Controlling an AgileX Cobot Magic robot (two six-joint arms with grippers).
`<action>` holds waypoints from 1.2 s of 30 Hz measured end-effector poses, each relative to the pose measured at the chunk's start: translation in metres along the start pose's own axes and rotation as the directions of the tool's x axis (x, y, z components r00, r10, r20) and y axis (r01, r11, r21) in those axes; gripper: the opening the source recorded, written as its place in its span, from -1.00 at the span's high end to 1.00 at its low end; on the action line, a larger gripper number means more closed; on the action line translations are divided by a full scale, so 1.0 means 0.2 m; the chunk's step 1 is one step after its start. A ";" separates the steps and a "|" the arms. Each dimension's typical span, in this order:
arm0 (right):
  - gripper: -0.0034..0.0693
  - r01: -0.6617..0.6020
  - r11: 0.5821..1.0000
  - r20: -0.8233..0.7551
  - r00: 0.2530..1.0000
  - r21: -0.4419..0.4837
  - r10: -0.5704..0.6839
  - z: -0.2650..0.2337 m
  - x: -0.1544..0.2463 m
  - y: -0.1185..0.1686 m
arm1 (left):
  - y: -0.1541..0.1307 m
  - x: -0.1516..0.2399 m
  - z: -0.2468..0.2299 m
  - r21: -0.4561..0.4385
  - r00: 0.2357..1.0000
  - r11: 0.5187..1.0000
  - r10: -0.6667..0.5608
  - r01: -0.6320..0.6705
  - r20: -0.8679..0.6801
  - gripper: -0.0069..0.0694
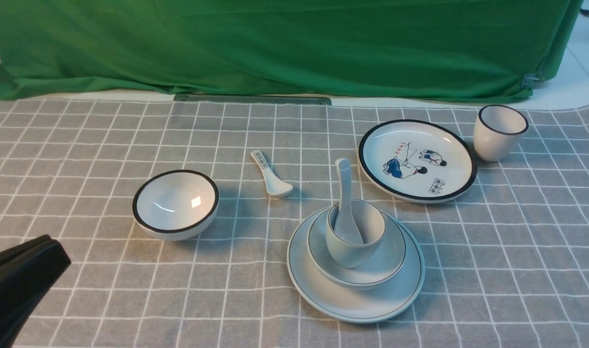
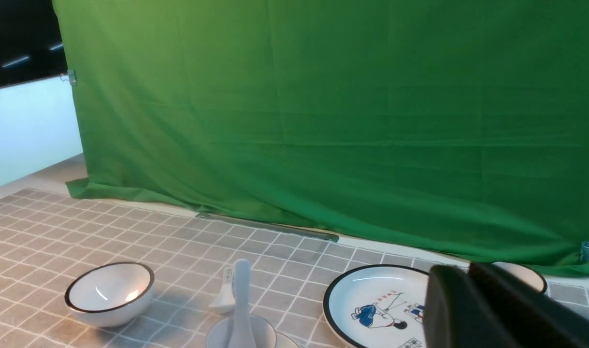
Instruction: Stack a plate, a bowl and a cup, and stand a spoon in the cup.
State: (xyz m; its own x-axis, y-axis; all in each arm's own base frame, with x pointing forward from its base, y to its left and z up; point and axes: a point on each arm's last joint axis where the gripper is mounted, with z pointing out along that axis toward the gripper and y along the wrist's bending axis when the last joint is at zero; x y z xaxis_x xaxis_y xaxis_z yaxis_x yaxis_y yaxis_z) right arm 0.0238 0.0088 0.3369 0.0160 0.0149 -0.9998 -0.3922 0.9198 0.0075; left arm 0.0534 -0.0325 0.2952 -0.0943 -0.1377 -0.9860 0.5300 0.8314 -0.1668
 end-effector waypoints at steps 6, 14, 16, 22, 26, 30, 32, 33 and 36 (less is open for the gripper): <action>0.65 0.000 1.000 0.000 1.000 0.000 0.000 0.00 0.00 0.00 | 0.00 0.00 0.00 0.001 1.000 1.000 0.004 -0.004 0.003 0.79; 0.59 0.000 1.000 0.000 1.000 0.000 0.000 0.00 0.00 0.00 | 0.02 0.03 -0.04 -0.053 1.000 0.999 -0.001 0.000 -0.029 0.79; 0.58 0.000 1.000 0.000 1.000 0.000 0.000 0.00 0.00 0.00 | 0.03 0.06 -0.06 -0.100 1.000 0.995 0.028 -0.029 -0.013 0.79; 0.56 0.000 1.000 0.000 1.000 0.000 0.000 0.00 0.00 0.00 | 0.12 0.29 -0.07 -0.318 0.994 0.942 0.112 -0.105 0.005 0.79; 0.53 0.001 1.000 0.001 1.000 0.000 -0.001 0.00 0.00 0.00 | 0.19 0.45 -0.06 -0.451 0.996 0.889 0.073 -0.084 -0.043 0.79; 0.51 0.000 1.000 0.001 1.000 0.000 0.000 0.00 0.00 0.00 | 0.21 0.48 -0.07 -0.517 0.997 0.853 0.044 -0.072 -0.065 0.79; 0.50 0.000 1.000 0.001 1.000 0.000 0.000 0.00 0.00 0.00 | 0.22 0.50 -0.07 -0.537 0.995 0.840 0.030 -0.078 -0.099 0.79; 0.49 0.000 1.000 0.002 1.000 0.000 0.000 0.00 0.00 0.00 | 0.22 0.51 -0.07 -0.541 0.994 0.837 0.027 -0.082 -0.110 0.79; 0.47 0.000 1.000 0.002 1.000 0.000 0.000 0.00 0.00 0.00 | 0.22 0.51 -0.07 -0.537 0.992 0.839 0.021 -0.083 -0.121 0.79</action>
State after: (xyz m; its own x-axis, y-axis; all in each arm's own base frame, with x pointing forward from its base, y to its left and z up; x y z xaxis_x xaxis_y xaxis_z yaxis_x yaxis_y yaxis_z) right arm 0.0235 0.0086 0.3370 0.0175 0.0160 -0.9997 -0.3919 0.9200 0.0079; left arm 0.0553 -0.0022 0.1871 -0.1841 -0.0540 -0.9814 -0.0004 0.9985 -0.0549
